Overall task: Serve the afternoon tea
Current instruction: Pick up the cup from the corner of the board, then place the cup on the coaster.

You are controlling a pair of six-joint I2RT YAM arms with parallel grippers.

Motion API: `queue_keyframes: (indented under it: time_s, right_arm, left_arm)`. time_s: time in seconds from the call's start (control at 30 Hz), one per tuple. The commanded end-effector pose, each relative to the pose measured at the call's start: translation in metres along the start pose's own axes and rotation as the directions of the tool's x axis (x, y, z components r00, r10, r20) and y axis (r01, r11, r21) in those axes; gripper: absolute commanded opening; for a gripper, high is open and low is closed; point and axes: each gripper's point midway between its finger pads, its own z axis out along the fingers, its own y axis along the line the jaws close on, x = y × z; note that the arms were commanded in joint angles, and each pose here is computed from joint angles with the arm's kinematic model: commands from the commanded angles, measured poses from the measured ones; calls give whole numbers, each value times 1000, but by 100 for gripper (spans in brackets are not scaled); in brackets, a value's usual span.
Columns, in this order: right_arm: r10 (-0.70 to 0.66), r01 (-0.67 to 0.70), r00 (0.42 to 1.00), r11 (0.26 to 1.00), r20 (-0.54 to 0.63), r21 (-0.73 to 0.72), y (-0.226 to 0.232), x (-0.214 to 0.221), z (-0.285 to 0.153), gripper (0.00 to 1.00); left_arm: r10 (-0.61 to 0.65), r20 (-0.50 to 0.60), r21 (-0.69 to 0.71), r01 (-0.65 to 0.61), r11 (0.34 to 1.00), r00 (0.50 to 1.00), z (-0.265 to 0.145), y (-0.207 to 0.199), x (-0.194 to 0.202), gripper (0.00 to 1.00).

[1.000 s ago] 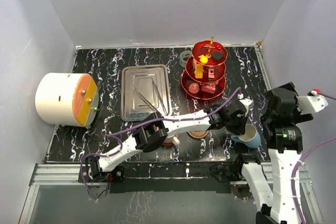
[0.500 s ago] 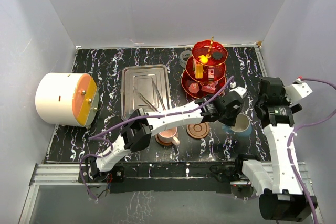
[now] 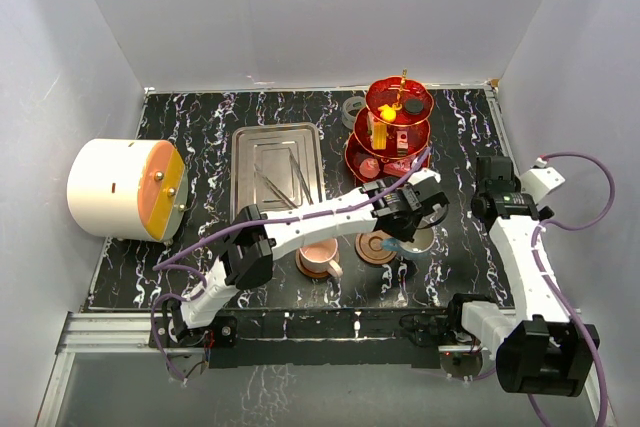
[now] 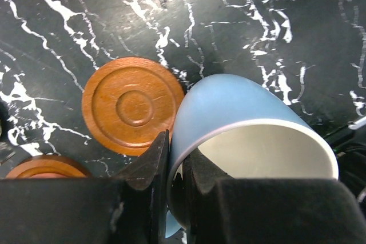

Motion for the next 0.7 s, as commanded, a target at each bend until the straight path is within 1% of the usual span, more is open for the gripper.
queue_keyframes:
  time_s: [0.0,0.17,0.27,0.4,0.57,0.67]
  right_arm:
    - [-12,12,1000,1000,6,28,-4,8,8,85]
    - [-19,19,1000,999,0,34,-6,13,10,85]
    - [-22,22,1000,999,-2,35,-8,15,10,85]
    - [-30,30,1000,999,-9,41,-9,19,12,85]
    - [-34,35,999,998,-13,45,-9,19,13,85]
    - [-40,41,999,998,-17,49,-9,21,14,85]
  left_arm:
    - [-39,72,-31,41,999,997,-48,21,-23,0]
    - [-15,47,-107,20,994,999,-46,33,-18,0]
    - [-29,43,-148,35,988,999,-50,42,-15,0]
    - [-59,48,-169,66,983,997,-56,47,-14,0]
    - [-116,3,-226,113,967,993,-46,57,4,0]
    - [-146,12,-260,144,955,989,-42,66,7,0]
